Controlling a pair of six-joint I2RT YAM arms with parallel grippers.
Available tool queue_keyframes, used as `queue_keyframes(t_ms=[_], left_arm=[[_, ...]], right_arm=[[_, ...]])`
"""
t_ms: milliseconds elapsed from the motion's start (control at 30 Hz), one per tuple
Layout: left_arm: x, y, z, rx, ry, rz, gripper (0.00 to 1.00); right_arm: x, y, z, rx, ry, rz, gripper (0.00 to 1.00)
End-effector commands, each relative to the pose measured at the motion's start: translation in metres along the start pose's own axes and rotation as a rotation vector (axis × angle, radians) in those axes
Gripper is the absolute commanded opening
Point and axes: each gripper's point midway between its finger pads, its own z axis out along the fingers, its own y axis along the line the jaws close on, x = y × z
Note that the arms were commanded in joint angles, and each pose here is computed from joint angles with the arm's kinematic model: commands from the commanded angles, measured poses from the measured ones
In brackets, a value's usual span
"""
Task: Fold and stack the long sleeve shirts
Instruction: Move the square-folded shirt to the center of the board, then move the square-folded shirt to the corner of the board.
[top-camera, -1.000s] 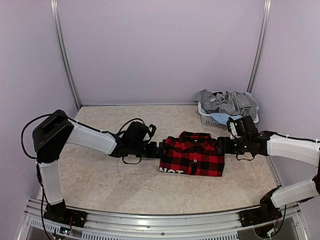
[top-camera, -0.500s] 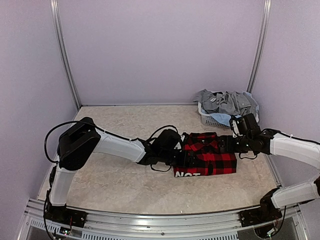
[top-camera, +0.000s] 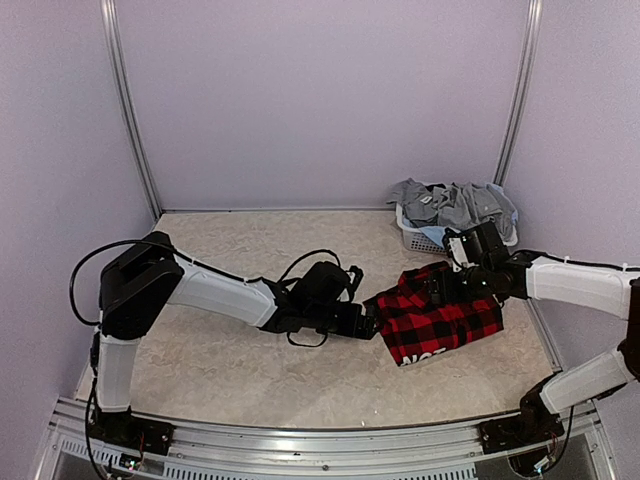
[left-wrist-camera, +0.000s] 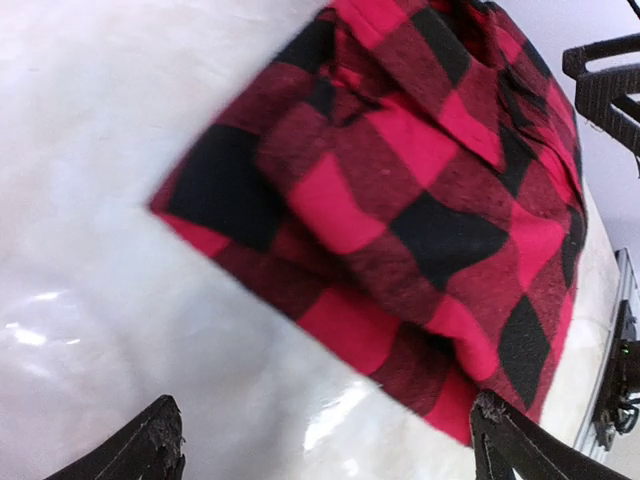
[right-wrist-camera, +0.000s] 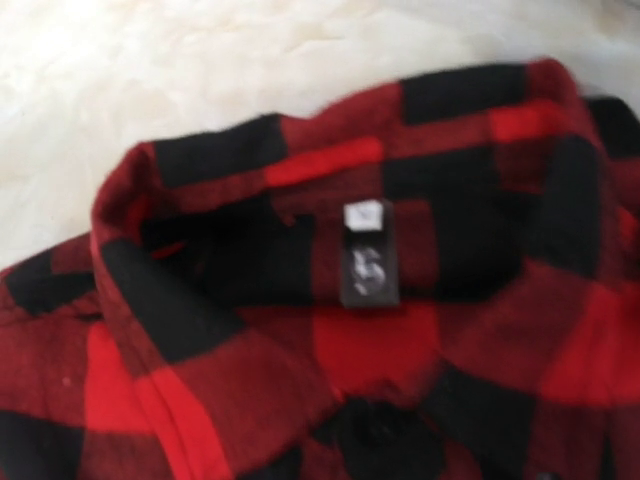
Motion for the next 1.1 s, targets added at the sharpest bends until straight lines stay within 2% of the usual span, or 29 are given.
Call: queue_keyframes(t_ms=[0,200,533,767,1067], left_arm=[[-0.029,0.012,-0.044,-0.112,-0.118,0.058,0.96],[-0.031,0.027,-0.067,-0.196,-0.150,0.086,0.98],[-0.022,0.040,-0.070,-0.248,-0.146,0.084,0.99],[-0.021,0.046,-0.080,-0.280,-0.157,0.090,0.99],[-0.017,0.052,-0.084,-0.303,-0.156,0.093,0.99]], right_arm=[[-0.026,0.020,0.015,-0.043,-0.044,-0.093,0.88],[-0.047,0.035,0.040,-0.044,-0.045,-0.161,0.87],[-0.067,0.065,0.083,-0.041,-0.015,-0.277,0.87],[-0.065,0.054,0.127,0.093,0.095,-0.329,0.86],[-0.046,0.043,0.153,0.172,0.259,-0.373,0.82]])
